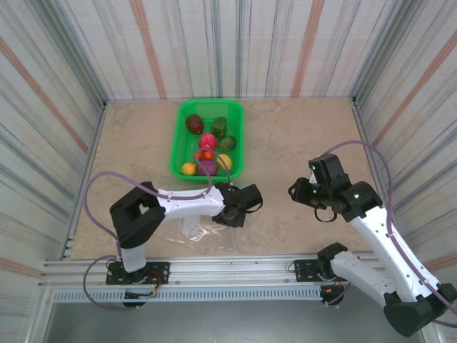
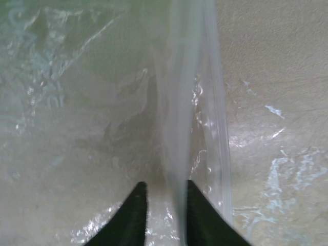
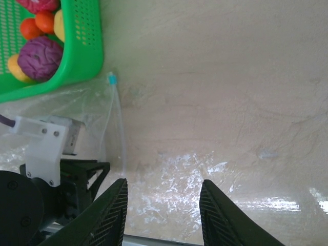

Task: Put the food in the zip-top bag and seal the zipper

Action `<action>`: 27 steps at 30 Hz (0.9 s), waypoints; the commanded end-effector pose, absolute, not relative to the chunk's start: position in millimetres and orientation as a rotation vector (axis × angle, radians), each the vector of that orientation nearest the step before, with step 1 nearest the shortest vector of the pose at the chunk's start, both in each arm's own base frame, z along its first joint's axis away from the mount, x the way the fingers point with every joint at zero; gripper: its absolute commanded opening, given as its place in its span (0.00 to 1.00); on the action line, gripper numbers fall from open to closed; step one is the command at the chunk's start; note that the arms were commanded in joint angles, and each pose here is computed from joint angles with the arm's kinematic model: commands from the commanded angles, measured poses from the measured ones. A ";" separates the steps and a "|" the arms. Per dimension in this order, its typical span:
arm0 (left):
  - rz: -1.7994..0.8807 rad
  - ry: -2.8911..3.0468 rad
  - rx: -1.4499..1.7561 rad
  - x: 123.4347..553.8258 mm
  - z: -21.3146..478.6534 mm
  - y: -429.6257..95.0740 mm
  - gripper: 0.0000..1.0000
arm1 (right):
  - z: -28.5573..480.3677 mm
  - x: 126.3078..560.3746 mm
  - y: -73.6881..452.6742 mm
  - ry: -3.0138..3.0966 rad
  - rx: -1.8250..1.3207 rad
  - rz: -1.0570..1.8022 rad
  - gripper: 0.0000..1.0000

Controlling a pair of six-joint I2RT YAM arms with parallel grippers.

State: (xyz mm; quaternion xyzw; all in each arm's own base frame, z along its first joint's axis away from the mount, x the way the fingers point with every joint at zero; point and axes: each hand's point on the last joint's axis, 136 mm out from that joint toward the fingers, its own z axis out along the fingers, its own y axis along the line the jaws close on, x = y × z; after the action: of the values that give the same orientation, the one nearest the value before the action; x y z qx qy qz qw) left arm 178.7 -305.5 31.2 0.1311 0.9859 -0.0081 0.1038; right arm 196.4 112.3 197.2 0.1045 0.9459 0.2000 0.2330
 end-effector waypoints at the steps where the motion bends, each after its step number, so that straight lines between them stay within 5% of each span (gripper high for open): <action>1: 0.004 2.932 0.429 176.9 19.5 -303.3 0.11 | 196.7 196.5 111.2 2.613 0.238 0.525 0.42; 4: -0.017 2.932 0.466 172.9 26.4 -298.5 0.00 | 202.0 199.0 115.7 2.598 0.193 0.550 0.51; 16: -0.344 2.858 0.402 151.2 103.6 -224.7 0.00 | 191.8 258.0 182.9 2.649 0.127 0.767 0.70; 27: -0.317 2.834 0.305 148.3 133.7 -165.0 0.00 | 143.4 353.1 245.5 2.781 0.133 0.464 0.81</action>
State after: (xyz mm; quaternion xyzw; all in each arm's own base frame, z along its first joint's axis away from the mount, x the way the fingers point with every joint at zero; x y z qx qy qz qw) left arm 157.4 -181.1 133.3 0.0960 0.9762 -0.1245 0.1496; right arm 336.1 250.6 162.9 0.0187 0.9614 0.2177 0.1672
